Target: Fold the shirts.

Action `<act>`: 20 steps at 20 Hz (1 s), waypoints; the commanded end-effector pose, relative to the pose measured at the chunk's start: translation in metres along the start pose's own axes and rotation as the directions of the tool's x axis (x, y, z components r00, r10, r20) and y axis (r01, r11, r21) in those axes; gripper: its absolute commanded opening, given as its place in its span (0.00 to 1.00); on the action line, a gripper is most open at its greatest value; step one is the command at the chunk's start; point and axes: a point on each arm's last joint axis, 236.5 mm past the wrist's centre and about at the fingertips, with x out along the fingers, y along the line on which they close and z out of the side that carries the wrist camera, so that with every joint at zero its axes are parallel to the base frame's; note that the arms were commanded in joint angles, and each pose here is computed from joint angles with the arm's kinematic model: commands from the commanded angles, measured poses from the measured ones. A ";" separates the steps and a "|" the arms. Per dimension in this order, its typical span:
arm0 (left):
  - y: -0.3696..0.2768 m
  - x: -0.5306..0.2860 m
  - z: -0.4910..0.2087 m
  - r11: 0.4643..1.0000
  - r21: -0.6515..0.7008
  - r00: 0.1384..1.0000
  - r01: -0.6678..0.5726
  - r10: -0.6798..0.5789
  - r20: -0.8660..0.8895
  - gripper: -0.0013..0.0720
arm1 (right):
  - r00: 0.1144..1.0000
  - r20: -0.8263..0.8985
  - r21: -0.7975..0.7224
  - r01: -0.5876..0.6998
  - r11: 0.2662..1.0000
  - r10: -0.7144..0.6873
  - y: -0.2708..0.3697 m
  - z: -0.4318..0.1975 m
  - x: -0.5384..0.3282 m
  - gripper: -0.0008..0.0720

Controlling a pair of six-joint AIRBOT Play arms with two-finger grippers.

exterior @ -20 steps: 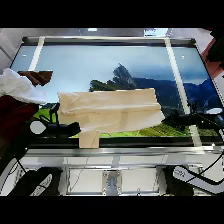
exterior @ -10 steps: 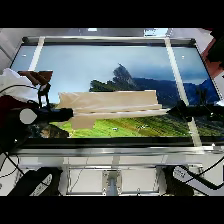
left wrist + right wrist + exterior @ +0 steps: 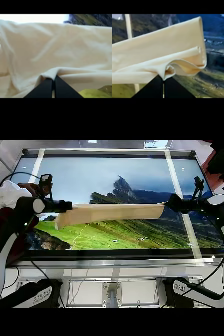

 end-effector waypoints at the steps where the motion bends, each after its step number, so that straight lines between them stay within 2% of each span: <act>1: 0.006 0.042 0.028 0.998 0.055 0.999 -0.042 0.043 -0.006 0.04 | 0.999 -0.017 0.022 0.041 0.999 -0.040 -0.014 0.005 0.032 0.04; 4: 0.009 0.078 0.010 0.996 0.071 0.996 -0.048 0.053 -0.078 0.04 | 0.994 -0.088 0.040 0.068 0.997 -0.064 -0.030 -0.013 0.075 0.04; 8: 0.013 0.114 -0.012 0.992 0.115 0.988 -0.050 0.066 -0.142 0.04 | 0.991 -0.089 0.057 0.103 0.993 -0.097 -0.047 -0.018 0.116 0.04; 14: 0.016 0.139 -0.027 0.992 0.111 0.982 -0.051 0.070 -0.174 0.04 | 0.991 -0.057 0.065 0.122 0.990 -0.118 -0.057 -0.011 0.123 0.04; 18: 0.014 0.133 -0.011 0.993 0.108 0.986 -0.052 0.069 -0.154 0.05 | 0.994 -0.060 0.079 0.100 0.992 -0.096 -0.051 -0.011 0.122 0.05; 19: 0.013 0.128 -0.001 0.993 0.108 0.987 -0.053 0.068 -0.144 0.05 | 0.994 -0.062 0.069 0.095 0.993 -0.090 -0.049 -0.008 0.119 0.06; 20: 0.011 0.121 0.012 0.993 0.106 0.989 -0.054 0.068 -0.131 0.05 | 0.995 -0.066 0.058 0.082 0.995 -0.078 -0.043 -0.002 0.114 0.13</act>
